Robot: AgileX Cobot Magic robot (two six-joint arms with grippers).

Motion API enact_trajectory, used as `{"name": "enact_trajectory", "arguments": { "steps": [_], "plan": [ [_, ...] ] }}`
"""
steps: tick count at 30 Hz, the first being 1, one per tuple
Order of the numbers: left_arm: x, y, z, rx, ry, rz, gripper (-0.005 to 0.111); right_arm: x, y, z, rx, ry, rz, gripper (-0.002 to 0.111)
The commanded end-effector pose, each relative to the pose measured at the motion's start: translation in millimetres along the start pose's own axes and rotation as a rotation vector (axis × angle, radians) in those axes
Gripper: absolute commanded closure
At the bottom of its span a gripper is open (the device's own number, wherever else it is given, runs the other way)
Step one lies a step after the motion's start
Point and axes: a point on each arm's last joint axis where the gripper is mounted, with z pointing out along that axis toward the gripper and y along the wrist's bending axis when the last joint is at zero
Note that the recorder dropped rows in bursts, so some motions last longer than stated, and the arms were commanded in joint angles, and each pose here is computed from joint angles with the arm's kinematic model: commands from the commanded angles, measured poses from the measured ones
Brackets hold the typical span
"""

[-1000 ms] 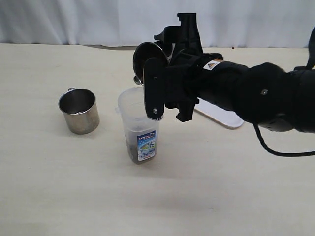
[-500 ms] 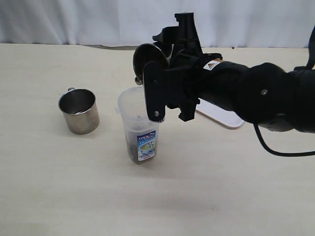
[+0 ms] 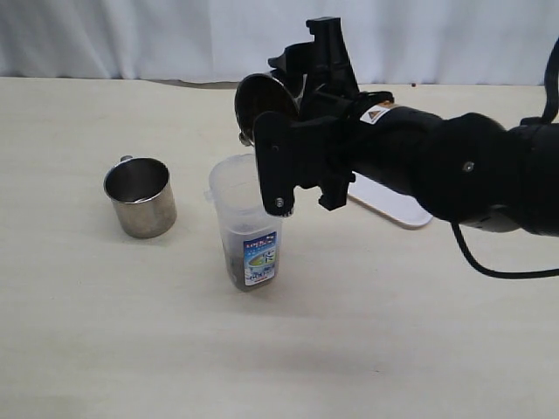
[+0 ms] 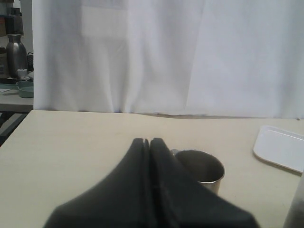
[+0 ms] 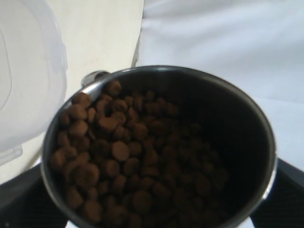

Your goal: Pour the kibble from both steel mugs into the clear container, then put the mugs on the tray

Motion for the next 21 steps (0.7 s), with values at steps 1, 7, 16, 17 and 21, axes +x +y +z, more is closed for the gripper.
{"name": "enact_trajectory", "arguments": {
  "steps": [1,7,16,17,21],
  "plan": [
    [-0.4,-0.2,-0.1,0.003,-0.012,-0.007,0.107,0.2,-10.3,-1.5,0.071,0.016,-0.032,0.103],
    [-0.4,-0.2,-0.1,0.003,-0.012,-0.007,0.107,-0.3,-10.6,-1.5,0.074,0.011,-0.048,0.103],
    [-0.4,-0.2,-0.1,0.003,-0.012,-0.007,0.107,-0.6,-12.2,-1.6,0.092,0.01,-0.077,0.103],
    [-0.4,-0.2,-0.1,0.003,-0.012,-0.007,0.107,-0.5,-12.8,-1.7,0.098,0.011,-0.082,0.103],
    [-0.4,-0.2,-0.1,0.003,-0.012,-0.007,0.107,-0.8,-13.3,-1.7,0.105,0.009,-0.095,0.103]
  ]
}}
